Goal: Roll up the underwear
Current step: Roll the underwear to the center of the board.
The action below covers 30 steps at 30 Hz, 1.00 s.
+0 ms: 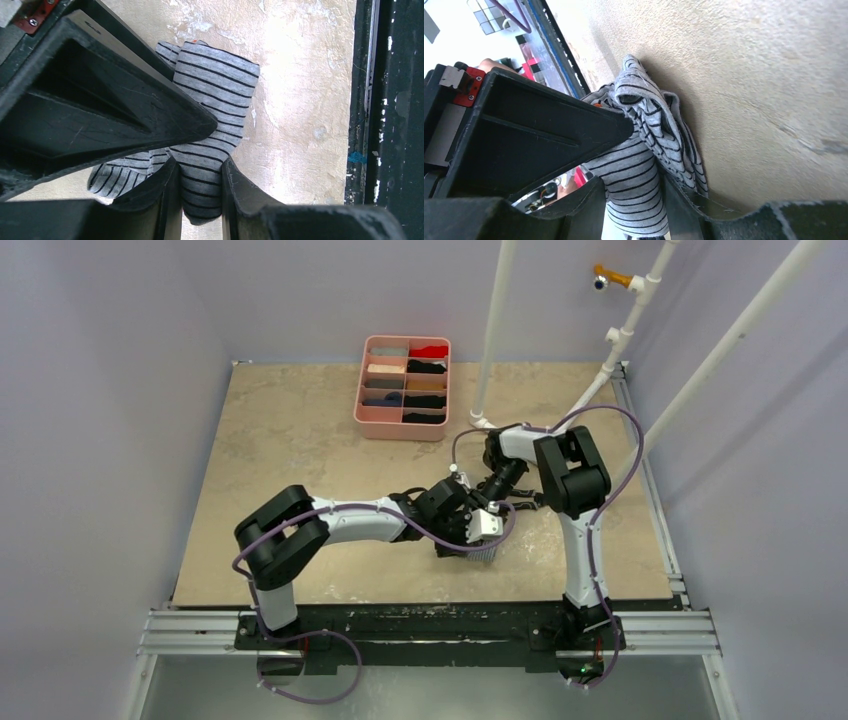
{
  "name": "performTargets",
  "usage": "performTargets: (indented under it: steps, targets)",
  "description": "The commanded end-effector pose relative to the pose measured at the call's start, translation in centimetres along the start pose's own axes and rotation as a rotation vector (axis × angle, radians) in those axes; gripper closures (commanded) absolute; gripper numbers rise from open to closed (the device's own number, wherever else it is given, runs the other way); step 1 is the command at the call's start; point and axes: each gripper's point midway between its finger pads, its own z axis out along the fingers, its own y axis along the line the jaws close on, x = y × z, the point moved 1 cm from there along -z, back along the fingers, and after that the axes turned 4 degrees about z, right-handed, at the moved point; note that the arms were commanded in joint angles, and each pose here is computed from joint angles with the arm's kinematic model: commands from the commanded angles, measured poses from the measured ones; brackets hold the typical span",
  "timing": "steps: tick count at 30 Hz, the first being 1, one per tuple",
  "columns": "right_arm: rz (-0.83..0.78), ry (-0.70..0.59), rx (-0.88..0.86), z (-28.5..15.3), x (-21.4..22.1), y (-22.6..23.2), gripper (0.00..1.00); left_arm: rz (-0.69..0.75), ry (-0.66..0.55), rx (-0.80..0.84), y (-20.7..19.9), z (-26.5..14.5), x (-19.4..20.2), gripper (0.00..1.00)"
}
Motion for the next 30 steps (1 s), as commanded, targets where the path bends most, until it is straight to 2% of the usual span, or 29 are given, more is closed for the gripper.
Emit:
performTargets:
  steps: [1, 16, 22, 30]
  targets:
    - [-0.218, -0.097, 0.235, -2.7, -3.5, -5.8, 0.57, -0.094, 0.226, 0.144, -4.0, 0.3, 6.5, 1.00]
    - [-0.240, -0.221, 0.348, -9.2, -3.8, -4.8, 0.56, -0.128, 0.245, 0.160, -4.0, 0.5, 6.7, 1.00]
    - [-0.284, -0.293, 0.371, -10.3, -3.5, -3.0, 0.57, -0.228, 0.240, 0.201, -3.0, 0.3, 6.7, 1.00]
    - [-0.323, -0.416, 0.418, -11.6, -3.3, -1.1, 0.57, -0.439, 0.200, 0.266, -0.5, -0.5, 6.7, 1.00]
